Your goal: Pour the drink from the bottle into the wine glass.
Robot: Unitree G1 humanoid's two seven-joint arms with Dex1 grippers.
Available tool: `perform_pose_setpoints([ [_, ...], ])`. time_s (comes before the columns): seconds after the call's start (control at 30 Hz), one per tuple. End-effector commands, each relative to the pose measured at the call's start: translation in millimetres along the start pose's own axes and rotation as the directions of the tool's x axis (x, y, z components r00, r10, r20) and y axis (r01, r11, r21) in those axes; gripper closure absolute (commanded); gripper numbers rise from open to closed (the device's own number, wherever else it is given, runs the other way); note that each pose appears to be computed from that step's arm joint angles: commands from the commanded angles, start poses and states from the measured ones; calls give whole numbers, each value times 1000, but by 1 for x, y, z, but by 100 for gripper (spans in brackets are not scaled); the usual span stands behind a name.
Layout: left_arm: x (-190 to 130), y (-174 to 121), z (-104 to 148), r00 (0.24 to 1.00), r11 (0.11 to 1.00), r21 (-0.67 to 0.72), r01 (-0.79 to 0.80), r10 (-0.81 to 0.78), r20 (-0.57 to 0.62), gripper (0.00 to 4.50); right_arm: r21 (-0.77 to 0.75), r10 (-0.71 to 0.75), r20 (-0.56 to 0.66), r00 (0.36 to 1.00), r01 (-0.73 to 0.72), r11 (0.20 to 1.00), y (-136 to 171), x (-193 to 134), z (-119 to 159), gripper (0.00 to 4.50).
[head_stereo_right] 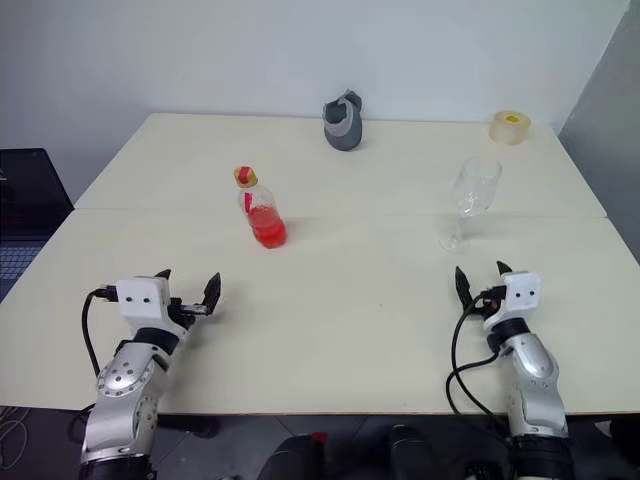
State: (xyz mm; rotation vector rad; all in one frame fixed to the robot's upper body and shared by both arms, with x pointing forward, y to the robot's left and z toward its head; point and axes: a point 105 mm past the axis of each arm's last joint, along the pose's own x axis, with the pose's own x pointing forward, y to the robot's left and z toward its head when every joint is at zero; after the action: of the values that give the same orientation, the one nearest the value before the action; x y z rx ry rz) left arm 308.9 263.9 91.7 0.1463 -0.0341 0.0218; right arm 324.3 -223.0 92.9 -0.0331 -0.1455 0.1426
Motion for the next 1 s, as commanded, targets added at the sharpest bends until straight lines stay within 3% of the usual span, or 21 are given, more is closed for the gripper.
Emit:
perform_pose_setpoints([
  [0.03, 2, -2, 17, 998, 1000, 27, 13, -15, 61, 1, -5, -18, 46, 999, 19, 1000, -4, 1, 11, 0],
  [1.0, -4, -7, 26, 992, 999, 3, 36, -36, 122, 1, 29, -15, 140, 990, 11, 1000, 1, 5, 36, 0],
])
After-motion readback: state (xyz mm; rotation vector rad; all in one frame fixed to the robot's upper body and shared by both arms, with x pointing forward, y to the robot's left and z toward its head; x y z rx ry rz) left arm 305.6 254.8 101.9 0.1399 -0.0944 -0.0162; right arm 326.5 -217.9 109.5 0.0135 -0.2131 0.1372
